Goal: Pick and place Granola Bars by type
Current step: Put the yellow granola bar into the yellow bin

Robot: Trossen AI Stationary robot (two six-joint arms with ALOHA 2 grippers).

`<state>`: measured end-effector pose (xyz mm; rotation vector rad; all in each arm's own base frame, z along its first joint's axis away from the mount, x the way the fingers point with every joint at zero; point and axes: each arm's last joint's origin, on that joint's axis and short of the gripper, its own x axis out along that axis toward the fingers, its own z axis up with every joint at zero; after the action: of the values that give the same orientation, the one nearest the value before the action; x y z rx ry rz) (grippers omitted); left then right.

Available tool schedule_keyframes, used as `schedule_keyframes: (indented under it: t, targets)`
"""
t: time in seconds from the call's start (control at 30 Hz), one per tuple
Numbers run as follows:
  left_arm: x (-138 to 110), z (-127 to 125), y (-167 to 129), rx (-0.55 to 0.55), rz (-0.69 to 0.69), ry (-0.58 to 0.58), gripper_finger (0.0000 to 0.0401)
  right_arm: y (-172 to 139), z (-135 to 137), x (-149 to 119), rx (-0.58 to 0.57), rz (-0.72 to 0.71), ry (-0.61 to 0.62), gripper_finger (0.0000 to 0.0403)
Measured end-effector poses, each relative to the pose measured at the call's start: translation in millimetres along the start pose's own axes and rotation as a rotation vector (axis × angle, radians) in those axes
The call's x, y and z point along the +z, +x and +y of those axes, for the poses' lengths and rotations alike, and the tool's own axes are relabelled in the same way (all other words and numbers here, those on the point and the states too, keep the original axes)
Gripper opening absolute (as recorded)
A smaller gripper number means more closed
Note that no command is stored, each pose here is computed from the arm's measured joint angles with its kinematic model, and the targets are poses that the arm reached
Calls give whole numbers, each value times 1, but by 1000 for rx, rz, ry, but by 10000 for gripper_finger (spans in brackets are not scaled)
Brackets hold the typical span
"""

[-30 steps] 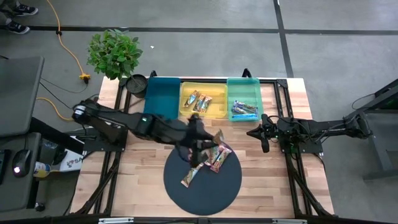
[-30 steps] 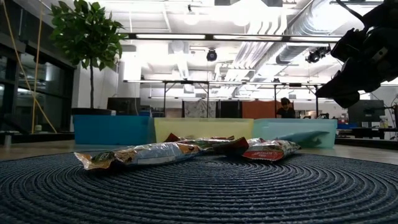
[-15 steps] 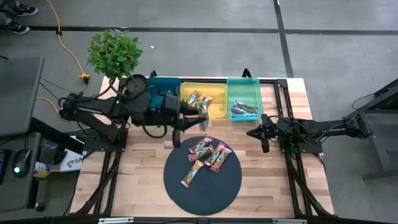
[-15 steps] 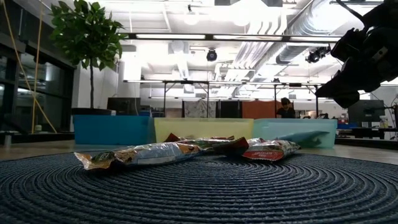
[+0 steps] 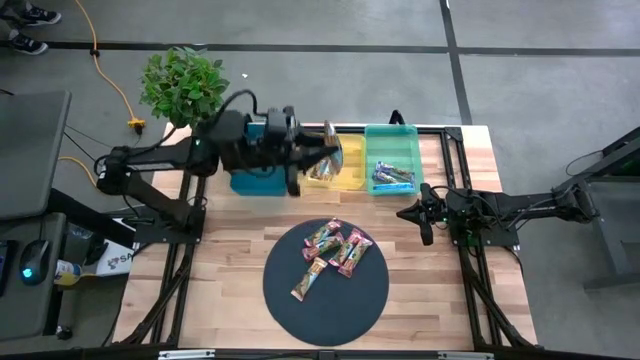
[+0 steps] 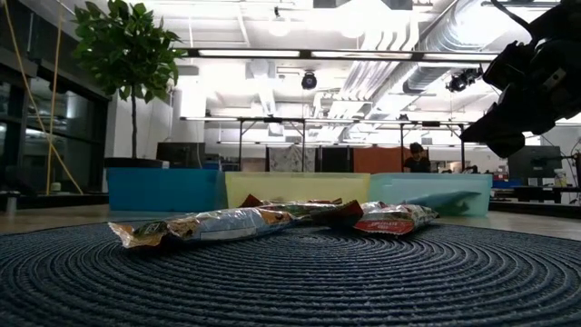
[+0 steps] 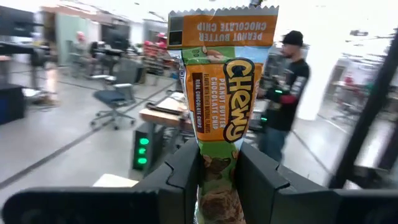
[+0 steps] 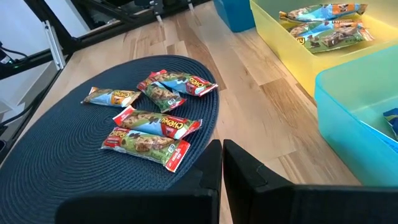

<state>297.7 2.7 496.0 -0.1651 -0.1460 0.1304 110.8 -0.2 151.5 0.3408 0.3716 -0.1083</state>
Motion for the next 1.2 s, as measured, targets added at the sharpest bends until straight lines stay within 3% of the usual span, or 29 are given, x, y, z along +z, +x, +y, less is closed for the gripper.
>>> schedule_keyframes:
  t: [0.3,0.57,0.8,0.93,1.1,1.2]
  targets:
    - [3,40,7,104,-4,13,87,0,0,0,0,0,0,0]
    - [-6,75,18,359,6,-4,87,0,0,0,0,0,0,0]
    - [-27,103,34,586,19,-104,87,0,0,0,-1,1,0,0]
    - [-41,119,43,632,55,-126,87,0,0,0,0,1,0,0]
    - [-60,145,50,711,129,-294,87,0,0,0,-1,1,0,0]
    - [-66,157,59,713,199,-317,87,0,0,0,-1,1,0,0]
